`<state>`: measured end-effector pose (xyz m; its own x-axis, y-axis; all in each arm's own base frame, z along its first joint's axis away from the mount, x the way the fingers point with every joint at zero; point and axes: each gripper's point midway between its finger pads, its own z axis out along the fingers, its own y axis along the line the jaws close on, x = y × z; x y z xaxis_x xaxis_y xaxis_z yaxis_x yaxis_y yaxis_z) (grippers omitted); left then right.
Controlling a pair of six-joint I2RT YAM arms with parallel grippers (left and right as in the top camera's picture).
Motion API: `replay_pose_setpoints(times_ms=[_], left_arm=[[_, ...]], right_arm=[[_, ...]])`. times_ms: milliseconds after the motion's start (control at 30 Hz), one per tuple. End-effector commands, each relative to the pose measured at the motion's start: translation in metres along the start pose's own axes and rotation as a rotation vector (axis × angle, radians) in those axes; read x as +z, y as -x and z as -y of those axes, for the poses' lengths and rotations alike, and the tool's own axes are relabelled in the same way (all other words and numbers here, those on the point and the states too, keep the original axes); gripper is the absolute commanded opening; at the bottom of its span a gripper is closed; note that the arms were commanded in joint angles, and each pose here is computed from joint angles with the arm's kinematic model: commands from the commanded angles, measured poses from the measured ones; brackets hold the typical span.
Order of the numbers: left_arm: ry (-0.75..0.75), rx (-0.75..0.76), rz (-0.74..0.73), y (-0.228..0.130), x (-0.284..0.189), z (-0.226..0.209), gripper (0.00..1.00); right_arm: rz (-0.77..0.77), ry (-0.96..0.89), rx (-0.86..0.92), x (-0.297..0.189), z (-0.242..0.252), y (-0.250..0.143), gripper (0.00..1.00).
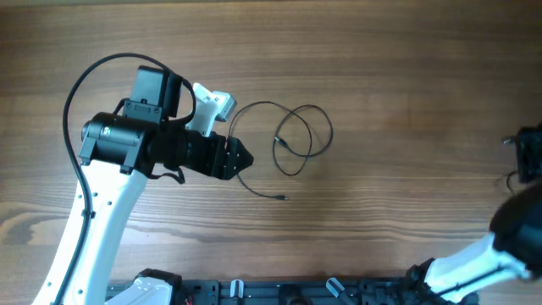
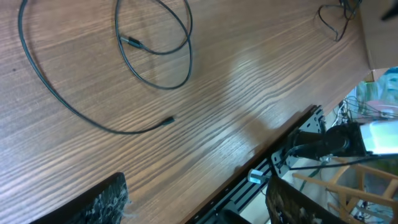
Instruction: Untangle cables
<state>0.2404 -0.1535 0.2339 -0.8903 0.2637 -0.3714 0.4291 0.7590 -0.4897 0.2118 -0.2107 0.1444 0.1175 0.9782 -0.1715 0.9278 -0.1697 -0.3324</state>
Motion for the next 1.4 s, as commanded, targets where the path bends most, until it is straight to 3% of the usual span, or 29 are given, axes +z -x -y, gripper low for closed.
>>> replay_pose_setpoints(times_ms=[0, 200, 500, 800, 1367], left_arm=[[-0.011, 0.025, -0.001, 0.001, 0.001, 0.001, 0.73], [-0.012, 0.044, -0.007, -0.001, 0.001, 0.001, 0.73], [-0.012, 0.039, -0.014, -0.002, 0.001, 0.001, 0.73], [-0.012, 0.042, -0.009, -0.001, 0.001, 0.001, 0.74], [-0.011, 0.05, 0.004, 0.002, 0.001, 0.001, 0.74]], right_arm=[[0.13, 0.007, 0.18, -0.003, 0.055, 0.0, 0.04], [0.066, 0.117, 0.275, 0.031, 0.077, -0.039, 0.04], [0.109, 0.237, 0.362, 0.095, 0.049, -0.046, 0.04], [0.326, 0.471, 0.087, 0.135, -0.011, -0.027, 0.04], [0.364, 0.526, 0.05, 0.189, -0.069, -0.021, 0.04]])
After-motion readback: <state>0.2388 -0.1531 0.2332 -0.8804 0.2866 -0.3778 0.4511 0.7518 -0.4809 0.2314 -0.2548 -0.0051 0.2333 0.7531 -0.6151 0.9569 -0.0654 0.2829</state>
